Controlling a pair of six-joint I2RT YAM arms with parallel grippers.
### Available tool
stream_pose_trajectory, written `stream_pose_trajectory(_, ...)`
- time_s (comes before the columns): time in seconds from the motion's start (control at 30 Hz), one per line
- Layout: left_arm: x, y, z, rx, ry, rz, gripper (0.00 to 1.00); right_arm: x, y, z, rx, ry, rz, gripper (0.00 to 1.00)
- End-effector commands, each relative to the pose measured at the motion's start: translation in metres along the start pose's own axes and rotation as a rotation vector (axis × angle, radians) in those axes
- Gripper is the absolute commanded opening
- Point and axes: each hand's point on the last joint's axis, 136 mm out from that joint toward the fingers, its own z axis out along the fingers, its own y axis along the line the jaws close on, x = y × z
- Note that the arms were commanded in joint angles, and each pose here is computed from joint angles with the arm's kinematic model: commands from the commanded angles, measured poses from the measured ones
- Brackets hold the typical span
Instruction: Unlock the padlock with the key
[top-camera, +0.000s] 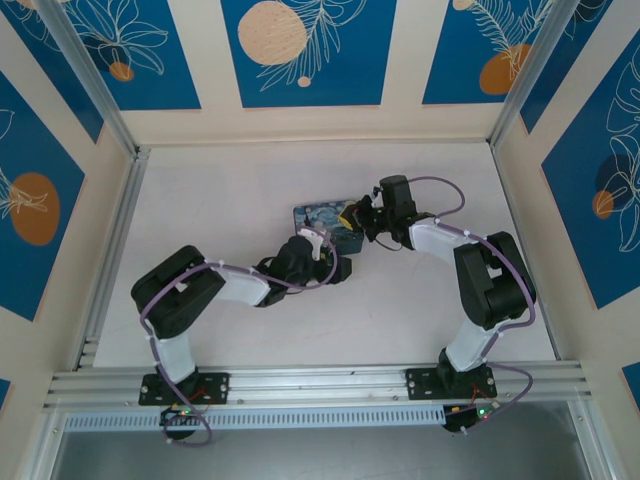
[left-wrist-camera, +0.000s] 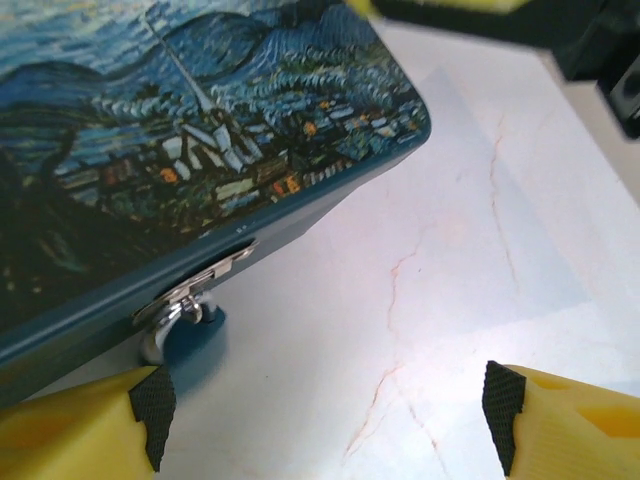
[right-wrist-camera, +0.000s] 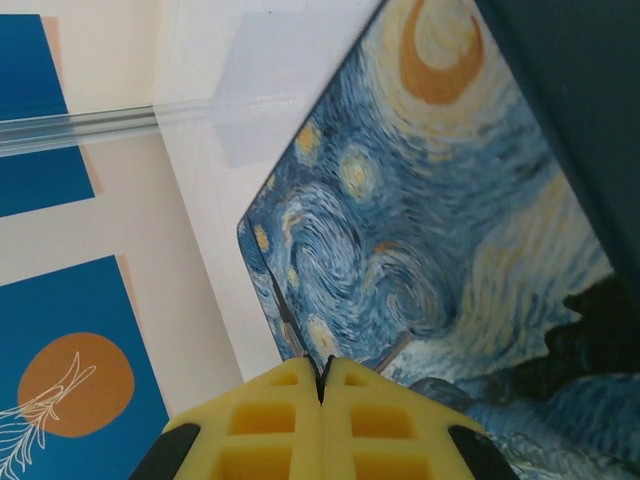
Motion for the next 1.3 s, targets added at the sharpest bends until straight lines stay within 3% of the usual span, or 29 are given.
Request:
stream_pose_trajectory(0.0,-0.005,-0.006,0.005,0.043,-0.039,-0.058,0.82,0.003,-0.015,0.005,0.035,0.005,0.016,0.00)
stream_pose_trajectory(0.2,0.004,0.011,0.005,-0.041,-0.022,-0.070,0.82,0.002,-0.020,0.005,0.043,0.005,0.021,0.00)
stream_pose_trajectory(0.57,0.000,0.031,-0.006,-0.197,0.004,0.078,0.82,-0.003,-0.026,0.005,0.048,0.004,0.036,0.00)
stream_pose_trajectory(1.27,-0.007,0.006,0.048,-0.057,0.002,0.051,0.81,-0.007,-0.048,0.008,0.076,0.009,0.084,0.00)
